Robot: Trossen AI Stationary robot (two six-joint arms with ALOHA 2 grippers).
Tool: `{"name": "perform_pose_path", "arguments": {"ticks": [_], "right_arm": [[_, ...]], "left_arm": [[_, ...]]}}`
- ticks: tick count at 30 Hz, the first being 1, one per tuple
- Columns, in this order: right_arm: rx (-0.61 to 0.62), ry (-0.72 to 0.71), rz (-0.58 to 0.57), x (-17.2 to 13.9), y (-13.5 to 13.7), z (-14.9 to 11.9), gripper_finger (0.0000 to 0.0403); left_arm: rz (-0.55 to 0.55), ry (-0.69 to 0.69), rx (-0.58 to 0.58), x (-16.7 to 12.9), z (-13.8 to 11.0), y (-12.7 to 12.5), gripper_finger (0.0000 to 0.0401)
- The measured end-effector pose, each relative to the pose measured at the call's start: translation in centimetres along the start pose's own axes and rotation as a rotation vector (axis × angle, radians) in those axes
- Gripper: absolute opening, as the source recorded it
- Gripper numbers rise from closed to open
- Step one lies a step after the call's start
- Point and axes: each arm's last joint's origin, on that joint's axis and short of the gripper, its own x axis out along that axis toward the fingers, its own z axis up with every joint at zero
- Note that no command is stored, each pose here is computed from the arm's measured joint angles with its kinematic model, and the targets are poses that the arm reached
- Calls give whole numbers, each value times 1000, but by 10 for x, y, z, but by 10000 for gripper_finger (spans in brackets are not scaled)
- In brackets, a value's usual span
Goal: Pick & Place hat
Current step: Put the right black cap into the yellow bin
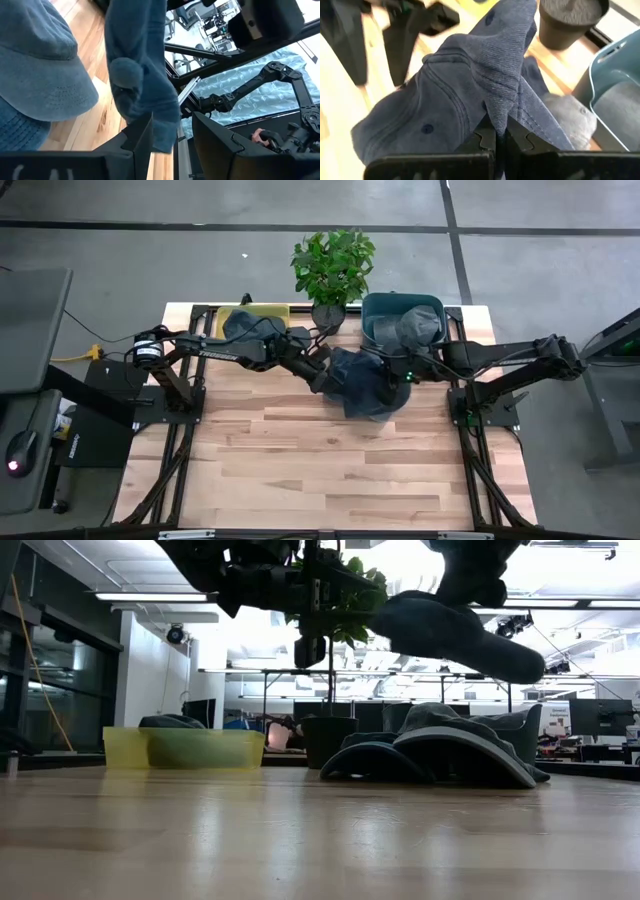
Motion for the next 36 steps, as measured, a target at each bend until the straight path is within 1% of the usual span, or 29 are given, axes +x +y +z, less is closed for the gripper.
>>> {"name": "perform_pose_path", "arguments": {"ticks": [2,9,12,16,20,22,24,31,33,36], "right_arm": [[-5,20,-8,0,-1,-2,0],[-3,35,27,0,0,-2,0],[-4,46,38,0,0,-3,0],[-1,81,19,-3,-3,-6,0],[21,79,14,-12,-7,-8,0],[42,57,19,-16,-9,-7,0],[54,36,14,-19,-10,-6,0],[46,15,-8,-20,-11,-5,0],[50,4,-2,-20,-10,-4,0],[60,-27,17,-20,-8,-1,0]], "left_arm": [[0,0,0,0,0,0,136],[1,0,14,0,0,0,136],[22,-22,45,0,1,1,136],[60,-60,87,0,2,2,136],[82,-81,107,0,2,2,140],[89,-86,108,0,2,3,152],[95,-92,108,0,3,3,172],[136,-150,114,0,5,3,262],[138,-169,119,0,6,3,279],[134,-189,124,-1,7,2,294]]}}
